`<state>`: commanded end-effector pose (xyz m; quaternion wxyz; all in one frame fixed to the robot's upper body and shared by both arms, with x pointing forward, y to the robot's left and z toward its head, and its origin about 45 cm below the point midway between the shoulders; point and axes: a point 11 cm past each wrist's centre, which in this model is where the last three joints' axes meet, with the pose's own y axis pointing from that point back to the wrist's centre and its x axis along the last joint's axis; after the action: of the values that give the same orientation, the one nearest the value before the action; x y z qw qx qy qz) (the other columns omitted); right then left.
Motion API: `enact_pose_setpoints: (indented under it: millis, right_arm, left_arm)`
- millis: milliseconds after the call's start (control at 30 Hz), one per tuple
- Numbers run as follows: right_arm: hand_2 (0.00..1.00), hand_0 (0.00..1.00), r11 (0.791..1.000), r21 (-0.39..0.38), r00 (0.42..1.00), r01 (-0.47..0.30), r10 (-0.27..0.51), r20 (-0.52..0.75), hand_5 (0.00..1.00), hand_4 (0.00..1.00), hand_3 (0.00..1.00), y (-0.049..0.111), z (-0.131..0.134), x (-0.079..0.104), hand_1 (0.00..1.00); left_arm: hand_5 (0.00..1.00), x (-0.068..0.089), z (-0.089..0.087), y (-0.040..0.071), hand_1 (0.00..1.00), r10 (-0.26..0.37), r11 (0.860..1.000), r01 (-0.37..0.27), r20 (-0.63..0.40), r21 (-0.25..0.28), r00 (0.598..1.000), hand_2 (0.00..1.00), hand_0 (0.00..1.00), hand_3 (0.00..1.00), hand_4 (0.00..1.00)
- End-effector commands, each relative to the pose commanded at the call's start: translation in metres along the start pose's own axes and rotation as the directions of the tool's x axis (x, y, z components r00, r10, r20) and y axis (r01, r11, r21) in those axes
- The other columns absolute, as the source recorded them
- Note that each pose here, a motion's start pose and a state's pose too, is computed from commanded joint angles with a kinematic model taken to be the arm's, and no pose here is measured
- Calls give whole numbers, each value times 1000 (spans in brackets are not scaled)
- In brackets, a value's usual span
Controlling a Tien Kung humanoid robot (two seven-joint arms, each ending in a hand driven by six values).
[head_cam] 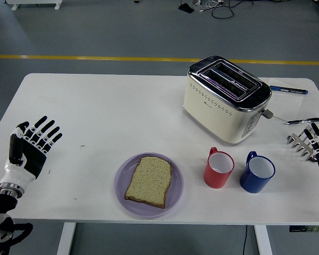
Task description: Push plate across desktop,pick up the break from the machine,place the break in the plate
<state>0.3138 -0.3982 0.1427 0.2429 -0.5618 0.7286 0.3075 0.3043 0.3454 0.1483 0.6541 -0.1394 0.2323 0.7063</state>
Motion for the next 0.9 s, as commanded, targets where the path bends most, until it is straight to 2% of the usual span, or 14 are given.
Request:
enact_pose_setpoints:
  millis: [500,900]
  right_arm:
    - [684,715,1000,5,1000,-10,10,11,493,481,654,-1,0,2,672]
    - [681,714,1000,11,1000,-6,6,15,486,477,650,-3,-3,0,670]
  left_arm:
    - [998,15,29,5,780,49,996,-47,23,-71,999,796,796,777,508]
    - [998,21,36,8,780,69,992,-68,7,-108,998,794,796,776,508]
